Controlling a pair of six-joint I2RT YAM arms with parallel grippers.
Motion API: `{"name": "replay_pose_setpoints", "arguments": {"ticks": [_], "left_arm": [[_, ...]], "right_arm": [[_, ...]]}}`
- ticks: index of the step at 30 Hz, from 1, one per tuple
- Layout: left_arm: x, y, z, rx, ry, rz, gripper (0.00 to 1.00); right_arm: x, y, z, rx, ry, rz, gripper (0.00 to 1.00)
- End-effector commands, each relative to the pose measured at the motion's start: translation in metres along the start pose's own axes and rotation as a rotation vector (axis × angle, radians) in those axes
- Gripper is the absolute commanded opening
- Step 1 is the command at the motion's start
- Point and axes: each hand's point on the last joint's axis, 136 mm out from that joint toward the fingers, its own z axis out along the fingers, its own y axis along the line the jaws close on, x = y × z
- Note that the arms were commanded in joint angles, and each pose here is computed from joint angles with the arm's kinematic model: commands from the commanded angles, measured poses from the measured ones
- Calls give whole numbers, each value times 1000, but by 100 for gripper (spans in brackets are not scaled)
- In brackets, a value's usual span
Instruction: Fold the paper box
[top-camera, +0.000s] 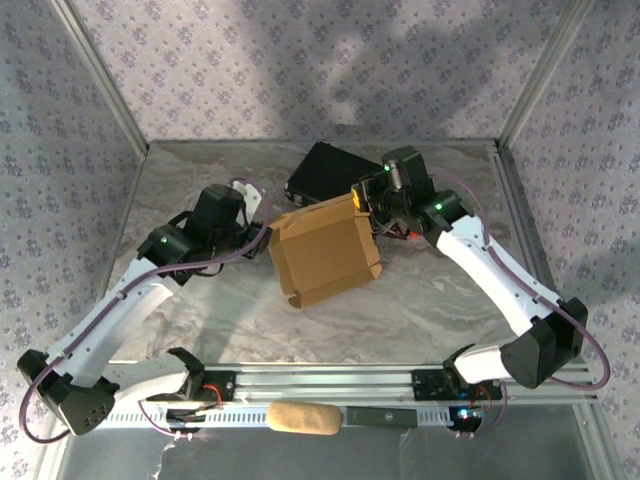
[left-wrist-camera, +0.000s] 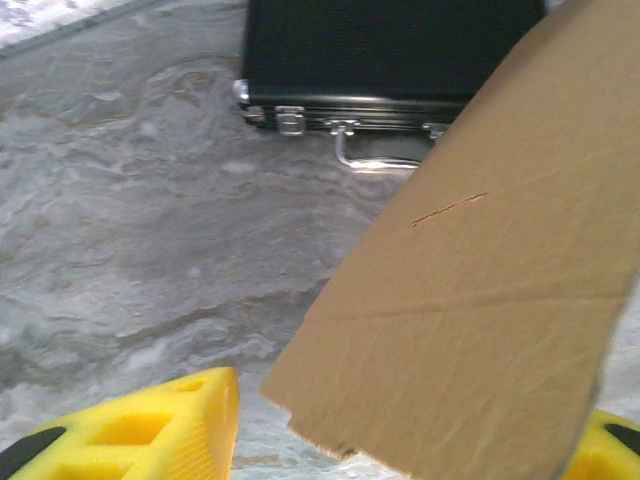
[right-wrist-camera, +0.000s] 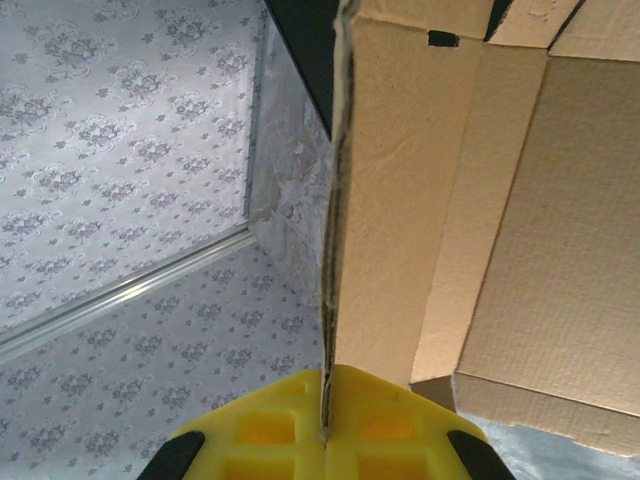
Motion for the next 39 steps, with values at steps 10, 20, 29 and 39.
{"name": "replay_pose_setpoints", "arguments": {"ticks": [10,20,29,39], "left_arm": [[-53,-64,-92,258,-166,48,61],[-40,-46,-26,125,51,195,49],[-28,-48,-5,118,136,231,54],[-27,-61,7,143,128,245,60]], "right_arm": [[0,-2,13,32,-15,-32,0],[2,-5,15,43,-8,-29,0],[0,-4,16,42,-4,-24,0],[3,-4,19,38,9,-24,0]]}}
